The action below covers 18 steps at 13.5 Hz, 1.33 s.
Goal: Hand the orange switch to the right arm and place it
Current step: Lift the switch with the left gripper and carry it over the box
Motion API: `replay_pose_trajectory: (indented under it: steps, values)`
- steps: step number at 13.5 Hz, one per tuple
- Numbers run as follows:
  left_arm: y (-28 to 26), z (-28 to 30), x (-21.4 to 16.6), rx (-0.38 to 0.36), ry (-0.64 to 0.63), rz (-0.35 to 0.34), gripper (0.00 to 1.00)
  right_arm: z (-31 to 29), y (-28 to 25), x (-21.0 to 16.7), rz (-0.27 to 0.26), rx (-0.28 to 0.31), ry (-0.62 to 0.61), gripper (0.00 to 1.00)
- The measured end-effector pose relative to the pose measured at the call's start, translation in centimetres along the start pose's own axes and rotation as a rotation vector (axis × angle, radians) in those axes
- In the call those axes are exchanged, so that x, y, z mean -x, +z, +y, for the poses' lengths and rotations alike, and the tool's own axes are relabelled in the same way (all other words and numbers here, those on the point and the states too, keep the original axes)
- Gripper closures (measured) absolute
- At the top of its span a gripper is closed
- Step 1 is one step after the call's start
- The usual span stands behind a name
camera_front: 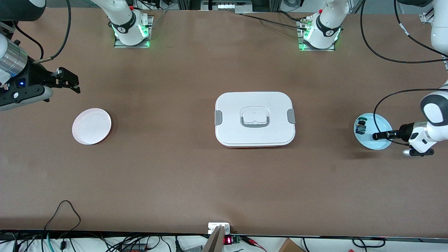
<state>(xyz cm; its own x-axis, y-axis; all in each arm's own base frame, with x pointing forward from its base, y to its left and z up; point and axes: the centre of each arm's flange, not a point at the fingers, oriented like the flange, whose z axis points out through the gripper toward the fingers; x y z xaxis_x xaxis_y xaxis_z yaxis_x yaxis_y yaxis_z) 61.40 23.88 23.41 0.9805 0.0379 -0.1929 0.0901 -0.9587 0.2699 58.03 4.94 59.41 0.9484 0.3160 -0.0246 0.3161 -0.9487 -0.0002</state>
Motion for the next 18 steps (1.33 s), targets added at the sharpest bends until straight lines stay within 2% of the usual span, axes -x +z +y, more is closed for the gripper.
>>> replay_pose_trajectory:
  steps: [5,8,10,12,14,16,18]
  values:
    - [-4.8,6.4,-0.4,0.109,0.141,-0.145,0.28,0.0,0.0,0.0,0.000,0.000,0.000,0.00]
    - [-4.9,12.6,-0.2,0.247,0.237,-0.232,0.28,0.0,0.0,0.0,0.001,0.000,0.000,0.00]
    - [-5.2,17.5,-0.2,0.347,0.306,-0.253,0.28,0.0,0.0,0.0,0.003,0.001,0.000,0.00]
    - [-5.7,22.0,0.0,0.483,0.375,-0.248,0.28,0.0,0.0,-0.1,0.004,0.001,0.000,0.00]
    - [-5.9,25.7,0.1,0.597,0.497,-0.214,0.28,0.0,0.0,-0.1,0.004,0.001,-0.001,0.00]
    - [-5.3,28.7,0.2,0.714,0.668,-0.154,0.28,-0.1,0.0,-0.2,0.008,0.002,-0.003,0.00]
    - [-2.9,31.7,0.4,0.844,0.842,-0.054,0.28,-0.4,-0.1,-0.3,0.013,0.002,-0.008,0.00]
